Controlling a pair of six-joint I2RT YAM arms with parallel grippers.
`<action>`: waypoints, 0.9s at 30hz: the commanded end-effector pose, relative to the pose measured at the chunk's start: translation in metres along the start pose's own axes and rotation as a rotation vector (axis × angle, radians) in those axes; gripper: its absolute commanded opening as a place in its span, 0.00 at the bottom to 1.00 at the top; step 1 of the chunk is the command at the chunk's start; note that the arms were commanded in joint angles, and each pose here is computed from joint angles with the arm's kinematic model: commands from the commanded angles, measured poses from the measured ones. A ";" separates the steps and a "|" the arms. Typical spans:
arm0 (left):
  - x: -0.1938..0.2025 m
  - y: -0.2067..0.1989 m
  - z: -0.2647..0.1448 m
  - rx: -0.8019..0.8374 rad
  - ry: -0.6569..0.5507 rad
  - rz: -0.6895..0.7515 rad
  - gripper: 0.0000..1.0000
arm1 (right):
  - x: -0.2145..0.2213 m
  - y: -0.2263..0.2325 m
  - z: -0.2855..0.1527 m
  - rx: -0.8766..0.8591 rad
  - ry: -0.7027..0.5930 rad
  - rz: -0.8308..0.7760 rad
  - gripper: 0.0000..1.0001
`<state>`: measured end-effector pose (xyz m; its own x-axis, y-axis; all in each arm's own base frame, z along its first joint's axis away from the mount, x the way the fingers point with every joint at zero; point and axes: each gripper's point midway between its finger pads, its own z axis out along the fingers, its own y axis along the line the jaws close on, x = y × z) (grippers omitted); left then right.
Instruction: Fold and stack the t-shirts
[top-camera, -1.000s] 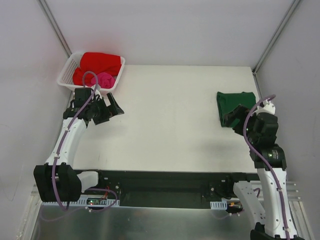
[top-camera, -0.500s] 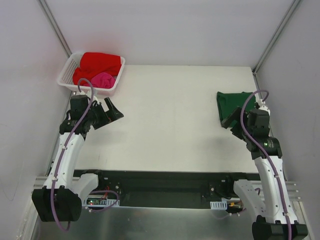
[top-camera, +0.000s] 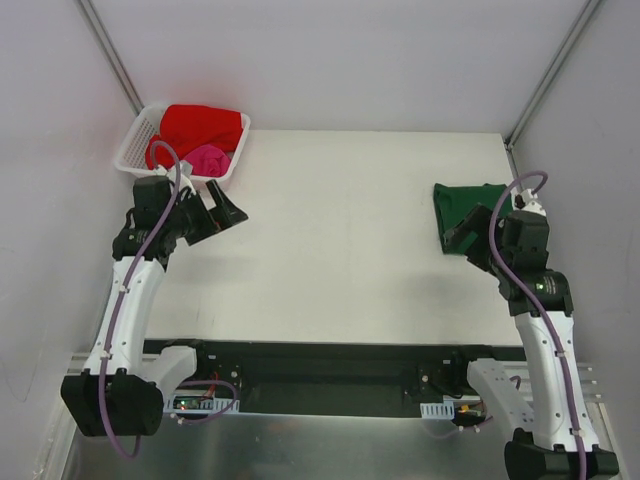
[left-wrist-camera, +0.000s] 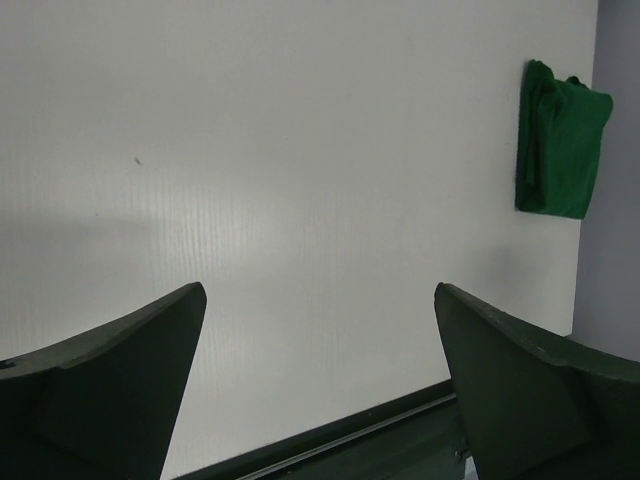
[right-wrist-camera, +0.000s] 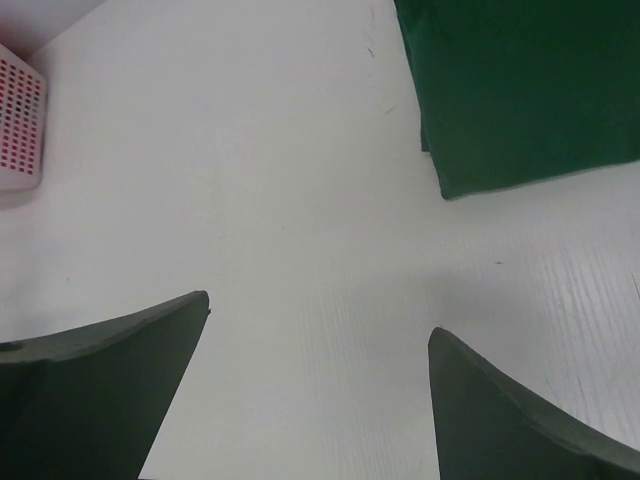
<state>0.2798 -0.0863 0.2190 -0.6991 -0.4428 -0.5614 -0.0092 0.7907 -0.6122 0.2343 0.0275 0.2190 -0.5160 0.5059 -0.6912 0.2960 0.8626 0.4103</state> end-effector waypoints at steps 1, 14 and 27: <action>-0.038 -0.013 -0.012 -0.022 -0.075 0.050 0.99 | -0.027 0.029 -0.017 -0.081 -0.010 -0.008 0.96; -0.092 -0.005 -0.034 -0.221 -0.095 0.234 1.00 | -0.040 0.017 -0.028 -0.020 -0.083 -0.039 0.96; -0.095 -0.013 -0.038 -0.203 -0.114 0.211 0.99 | -0.039 0.013 -0.029 -0.009 -0.088 -0.042 0.96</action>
<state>0.3197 -0.0447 0.2821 -0.6592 -0.2905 -0.6936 -0.0210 0.9291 -0.3691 0.2348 0.0229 0.2595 -0.4774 0.4765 -0.7383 0.2691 0.8791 0.3934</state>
